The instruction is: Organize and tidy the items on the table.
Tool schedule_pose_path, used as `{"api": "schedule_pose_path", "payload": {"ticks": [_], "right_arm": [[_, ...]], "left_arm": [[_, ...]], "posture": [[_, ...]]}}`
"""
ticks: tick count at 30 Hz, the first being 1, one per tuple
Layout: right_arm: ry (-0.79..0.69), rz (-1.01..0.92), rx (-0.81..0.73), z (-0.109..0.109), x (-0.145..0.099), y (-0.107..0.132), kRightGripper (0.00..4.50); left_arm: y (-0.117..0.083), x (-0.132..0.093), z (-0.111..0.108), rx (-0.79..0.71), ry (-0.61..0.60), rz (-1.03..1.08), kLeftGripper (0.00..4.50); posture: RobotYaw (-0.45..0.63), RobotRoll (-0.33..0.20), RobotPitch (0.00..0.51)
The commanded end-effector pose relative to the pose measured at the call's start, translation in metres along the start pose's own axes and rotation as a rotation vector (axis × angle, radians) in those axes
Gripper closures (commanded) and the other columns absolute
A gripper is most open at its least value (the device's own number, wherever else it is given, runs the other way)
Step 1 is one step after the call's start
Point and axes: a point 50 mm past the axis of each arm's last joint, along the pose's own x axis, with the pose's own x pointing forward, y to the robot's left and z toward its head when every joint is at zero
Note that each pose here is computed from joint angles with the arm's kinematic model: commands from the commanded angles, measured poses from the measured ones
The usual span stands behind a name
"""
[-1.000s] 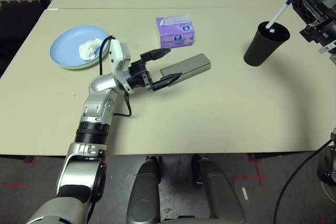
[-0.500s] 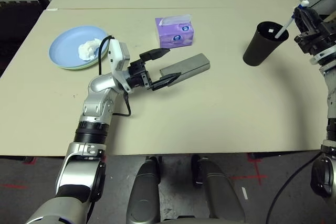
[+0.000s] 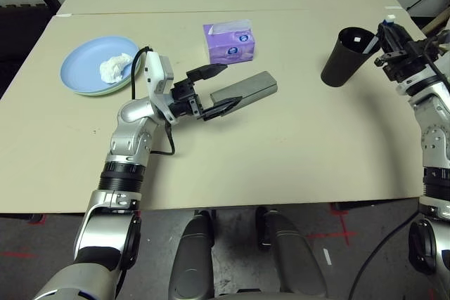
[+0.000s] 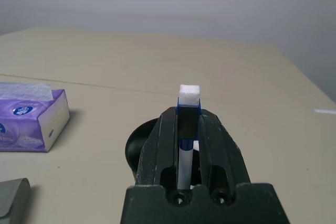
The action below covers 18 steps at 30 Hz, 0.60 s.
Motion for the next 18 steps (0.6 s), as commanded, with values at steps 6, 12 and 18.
{"api": "schedule_pose_path", "payload": {"ticks": [6,12,18], "right_arm": [[0.057,-0.004,0.011,-0.006,-0.003,0.004,1.66],[0.062,-0.004,0.002,-0.006,-0.004,0.004,0.03],[-0.053,0.046,0.077,0.005,-0.005,0.006,0.03]], "left_arm": [[-0.001,-0.001,0.000,0.005,0.009,-0.005,0.00],[-0.002,-0.002,0.000,0.004,0.007,0.000,0.00],[0.000,-0.002,0.001,0.009,0.002,0.022,0.00]], "posture": [[0.04,0.000,0.216],[0.04,0.000,0.217],[0.05,0.000,0.215]]}}
